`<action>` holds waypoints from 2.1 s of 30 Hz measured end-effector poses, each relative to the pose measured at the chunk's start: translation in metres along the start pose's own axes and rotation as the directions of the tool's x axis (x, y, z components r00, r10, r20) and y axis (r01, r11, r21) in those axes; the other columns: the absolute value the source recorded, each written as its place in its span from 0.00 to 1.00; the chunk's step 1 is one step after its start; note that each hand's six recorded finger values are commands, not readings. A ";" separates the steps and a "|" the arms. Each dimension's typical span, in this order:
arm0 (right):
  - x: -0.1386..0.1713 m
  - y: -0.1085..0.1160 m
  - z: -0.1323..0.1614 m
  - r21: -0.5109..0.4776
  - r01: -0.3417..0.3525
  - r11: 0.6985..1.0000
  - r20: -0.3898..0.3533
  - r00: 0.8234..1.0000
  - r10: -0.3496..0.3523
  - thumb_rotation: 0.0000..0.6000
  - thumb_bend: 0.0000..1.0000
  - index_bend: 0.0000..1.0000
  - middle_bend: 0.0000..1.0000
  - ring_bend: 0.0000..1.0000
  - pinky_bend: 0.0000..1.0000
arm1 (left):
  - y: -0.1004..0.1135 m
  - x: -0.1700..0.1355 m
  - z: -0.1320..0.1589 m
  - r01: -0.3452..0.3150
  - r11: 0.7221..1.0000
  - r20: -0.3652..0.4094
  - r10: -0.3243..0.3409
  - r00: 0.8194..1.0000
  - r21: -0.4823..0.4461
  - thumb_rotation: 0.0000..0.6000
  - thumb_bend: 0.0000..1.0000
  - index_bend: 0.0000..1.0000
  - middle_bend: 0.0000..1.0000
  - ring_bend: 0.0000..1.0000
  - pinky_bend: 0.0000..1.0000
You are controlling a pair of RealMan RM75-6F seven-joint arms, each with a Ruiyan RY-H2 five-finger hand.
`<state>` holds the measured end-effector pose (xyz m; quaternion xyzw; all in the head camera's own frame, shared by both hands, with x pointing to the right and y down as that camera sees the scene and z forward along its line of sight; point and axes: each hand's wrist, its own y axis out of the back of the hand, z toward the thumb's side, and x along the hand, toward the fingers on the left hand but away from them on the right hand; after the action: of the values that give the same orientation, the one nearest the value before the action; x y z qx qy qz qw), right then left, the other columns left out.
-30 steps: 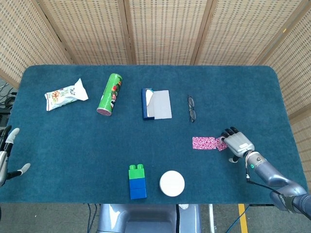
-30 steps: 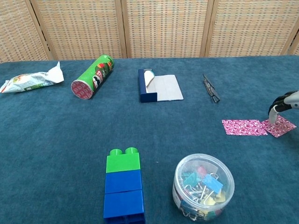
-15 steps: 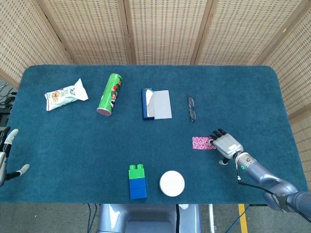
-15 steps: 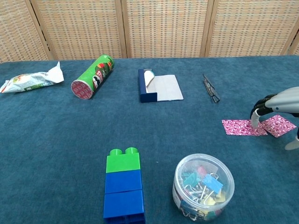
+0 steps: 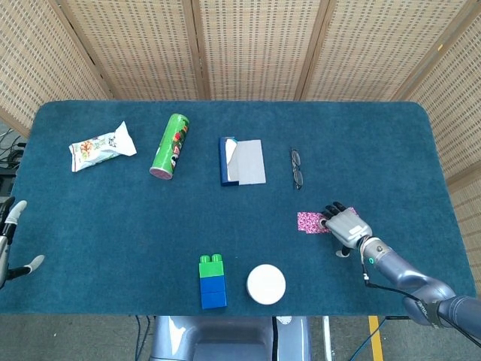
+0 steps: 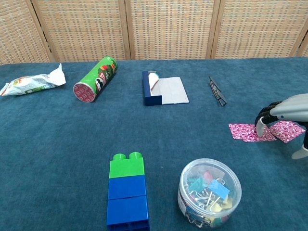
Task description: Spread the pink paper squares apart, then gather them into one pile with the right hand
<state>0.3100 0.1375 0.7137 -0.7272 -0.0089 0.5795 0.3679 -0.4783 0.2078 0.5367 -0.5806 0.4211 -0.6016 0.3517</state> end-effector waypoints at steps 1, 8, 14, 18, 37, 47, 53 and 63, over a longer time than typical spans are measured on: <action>0.001 -0.001 0.001 0.000 -0.001 1.000 -0.002 1.000 0.001 1.00 0.23 0.26 0.16 0.00 0.01 | 0.000 0.000 0.000 0.000 1.000 0.001 0.000 1.000 0.000 1.00 0.17 0.04 0.00 0.00 0.00; 0.007 -0.004 0.005 0.000 -0.006 1.000 -0.019 1.000 0.006 1.00 0.23 0.27 0.16 0.00 0.01 | 0.000 0.001 0.002 0.001 1.000 0.004 -0.001 1.000 0.000 1.00 0.17 0.04 0.00 0.00 0.00; 0.014 -0.006 0.012 -0.002 -0.006 1.000 -0.039 0.999 0.006 1.00 0.23 0.27 0.16 0.00 0.01 | 0.000 0.001 0.003 0.000 1.000 0.008 0.000 1.000 0.001 1.00 0.17 0.04 0.00 0.00 0.00; 0.020 -0.009 0.015 -0.006 -0.009 1.000 -0.051 0.999 0.008 1.00 0.23 0.27 0.16 0.00 0.01 | 0.000 0.001 0.004 0.000 1.000 0.010 0.000 1.000 0.003 1.00 0.17 0.04 0.00 0.00 0.00; 0.039 -0.013 0.032 -0.011 -0.013 1.000 -0.105 0.994 0.012 1.00 0.23 0.27 0.17 0.00 0.01 | 0.001 0.002 0.006 -0.001 1.000 0.016 0.001 1.000 0.003 1.00 0.17 0.04 0.00 0.00 0.00; 0.037 -0.002 0.025 0.002 0.022 1.000 -0.089 0.996 -0.022 1.00 0.23 0.27 0.17 0.00 0.01 | -0.001 0.001 0.005 0.001 1.000 0.014 -0.001 1.000 0.000 1.00 0.17 0.04 0.00 0.00 0.00; 0.032 -0.003 0.018 0.001 0.013 1.000 -0.069 0.998 -0.013 1.00 0.23 0.27 0.17 0.00 0.01 | -0.001 0.001 0.004 0.002 1.000 0.011 -0.002 1.000 0.001 1.00 0.17 0.04 0.00 0.00 0.00; 0.028 -0.013 0.011 -0.003 -0.020 1.000 -0.050 0.999 0.020 1.00 0.23 0.27 0.17 0.00 0.01 | -0.001 0.001 0.004 0.003 1.000 0.011 -0.003 1.000 0.004 1.00 0.17 0.04 0.00 0.00 0.00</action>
<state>0.3155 0.1650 0.6964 -0.7422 0.0065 0.5647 0.3609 -0.4740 0.2072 0.5378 -0.5839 0.4172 -0.5996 0.3542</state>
